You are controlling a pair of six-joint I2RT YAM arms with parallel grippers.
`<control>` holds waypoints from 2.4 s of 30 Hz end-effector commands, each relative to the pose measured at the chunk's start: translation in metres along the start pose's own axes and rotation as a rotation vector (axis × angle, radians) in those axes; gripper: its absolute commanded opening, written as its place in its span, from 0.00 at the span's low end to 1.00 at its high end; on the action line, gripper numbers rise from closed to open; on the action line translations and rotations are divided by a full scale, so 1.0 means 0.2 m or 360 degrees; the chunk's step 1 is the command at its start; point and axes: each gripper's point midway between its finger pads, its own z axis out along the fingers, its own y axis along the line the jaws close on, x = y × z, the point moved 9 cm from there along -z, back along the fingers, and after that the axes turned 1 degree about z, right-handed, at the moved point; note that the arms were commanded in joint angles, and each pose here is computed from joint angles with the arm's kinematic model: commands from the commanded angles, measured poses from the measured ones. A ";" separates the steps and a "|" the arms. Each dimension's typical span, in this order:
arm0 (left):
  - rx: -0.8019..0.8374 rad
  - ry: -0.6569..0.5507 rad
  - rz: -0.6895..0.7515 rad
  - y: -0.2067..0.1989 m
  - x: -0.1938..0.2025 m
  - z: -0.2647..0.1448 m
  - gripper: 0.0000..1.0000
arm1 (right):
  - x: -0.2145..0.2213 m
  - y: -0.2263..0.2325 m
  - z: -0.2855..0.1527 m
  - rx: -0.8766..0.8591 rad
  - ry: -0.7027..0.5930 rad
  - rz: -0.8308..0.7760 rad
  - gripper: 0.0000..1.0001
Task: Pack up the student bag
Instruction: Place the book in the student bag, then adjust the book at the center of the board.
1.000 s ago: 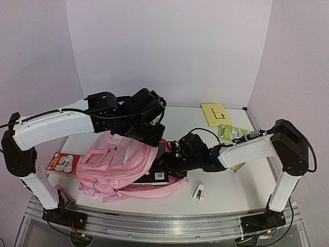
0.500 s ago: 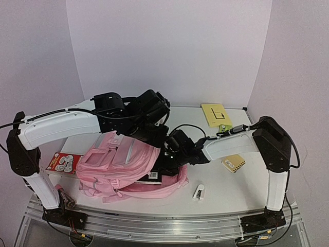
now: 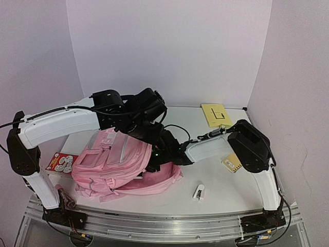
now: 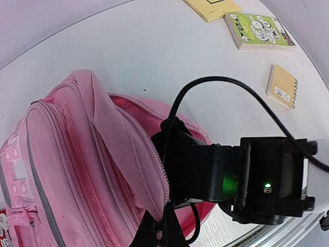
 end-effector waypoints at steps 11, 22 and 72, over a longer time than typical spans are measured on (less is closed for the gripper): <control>0.0203 -0.0310 -0.0173 -0.07 -0.16 -0.08 0.00 | 0.06 0.07 -0.19 -0.0448 -0.0372 -0.0200 0.58; 0.0258 -0.0281 -0.0159 -0.08 -0.14 0.03 0.00 | 0.03 -0.21 -0.71 0.0009 -0.0736 -0.0048 0.80; 0.1136 0.0148 -0.0380 -0.47 -0.19 1.32 1.00 | -1.09 -1.60 -2.22 0.0971 -0.0472 0.0577 0.90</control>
